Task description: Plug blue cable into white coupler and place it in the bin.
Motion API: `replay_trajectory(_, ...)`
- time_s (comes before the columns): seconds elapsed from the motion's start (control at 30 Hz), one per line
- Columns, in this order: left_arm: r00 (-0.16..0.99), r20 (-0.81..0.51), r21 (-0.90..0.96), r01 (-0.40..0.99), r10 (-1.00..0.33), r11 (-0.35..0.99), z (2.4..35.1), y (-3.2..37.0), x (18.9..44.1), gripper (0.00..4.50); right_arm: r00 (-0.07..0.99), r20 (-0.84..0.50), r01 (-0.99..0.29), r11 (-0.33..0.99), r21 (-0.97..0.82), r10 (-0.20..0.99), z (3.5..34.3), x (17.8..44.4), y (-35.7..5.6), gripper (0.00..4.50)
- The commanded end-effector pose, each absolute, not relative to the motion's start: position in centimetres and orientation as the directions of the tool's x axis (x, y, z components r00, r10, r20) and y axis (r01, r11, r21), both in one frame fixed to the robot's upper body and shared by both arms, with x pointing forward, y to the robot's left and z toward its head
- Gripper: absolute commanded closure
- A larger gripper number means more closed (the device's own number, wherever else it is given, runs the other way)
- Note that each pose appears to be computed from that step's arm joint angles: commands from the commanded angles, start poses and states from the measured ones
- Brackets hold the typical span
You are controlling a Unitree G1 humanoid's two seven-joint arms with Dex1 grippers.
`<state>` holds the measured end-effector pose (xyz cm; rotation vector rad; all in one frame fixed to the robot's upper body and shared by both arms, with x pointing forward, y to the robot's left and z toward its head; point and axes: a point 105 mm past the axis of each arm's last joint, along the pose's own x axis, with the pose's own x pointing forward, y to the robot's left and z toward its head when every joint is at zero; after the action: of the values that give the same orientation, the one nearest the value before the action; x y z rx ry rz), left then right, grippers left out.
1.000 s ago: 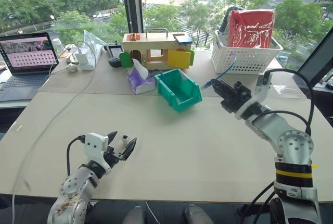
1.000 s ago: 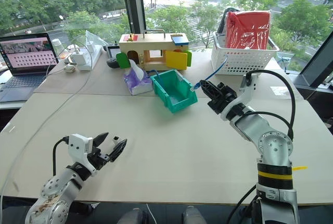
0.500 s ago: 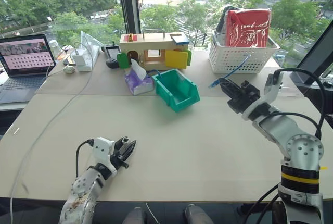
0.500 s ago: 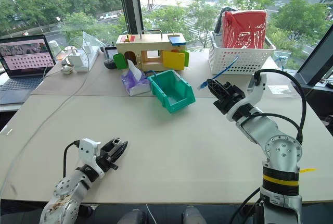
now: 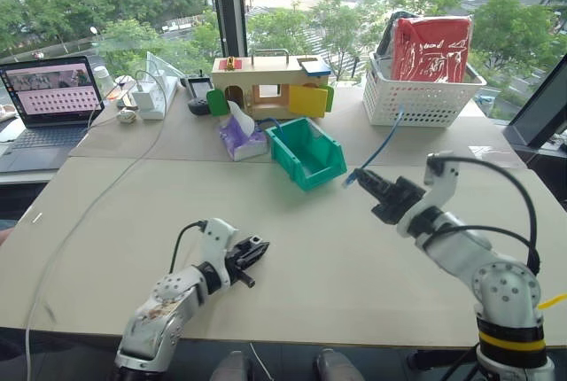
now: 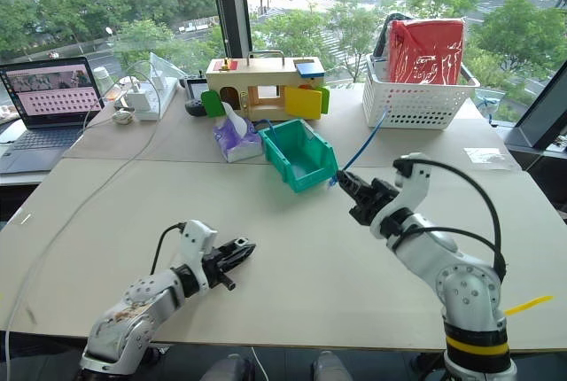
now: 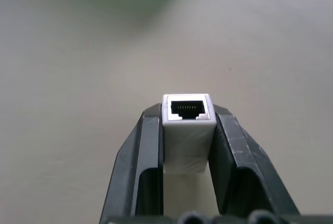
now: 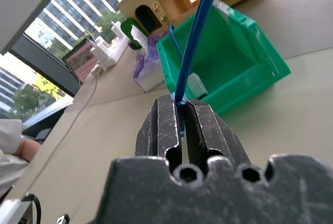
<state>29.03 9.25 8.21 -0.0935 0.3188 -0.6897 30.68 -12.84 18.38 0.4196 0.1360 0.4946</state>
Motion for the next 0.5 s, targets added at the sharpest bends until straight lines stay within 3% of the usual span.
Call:
replay_trajectory(0.03, 0.680, -0.357, -0.245, 0.593, -0.641, 0.767, 8.3, 7.9, 28.5, 3.82, 0.845, -0.009, -0.504, 0.802, 0.320, 0.534, 18.8, 29.5, -11.1, 4.50)
replay_trajectory(0.27, 0.548, -0.454, -0.272, 0.666, -0.703, 0.695, 9.1, 5.9, 27.4, 3.82, 0.724, -0.094, -0.628, 0.710, 0.318, 0.683, 16.9, 27.7, -7.1, 4.50)
replay_trajectory(0.5, 0.519, -0.370, -0.329, 0.702, -0.770, 0.631, 10.1, 4.8, 27.4, 3.82, 0.667, -0.128, -0.669, 0.665, 0.331, 0.734, 16.4, 28.1, -5.3, 4.50)
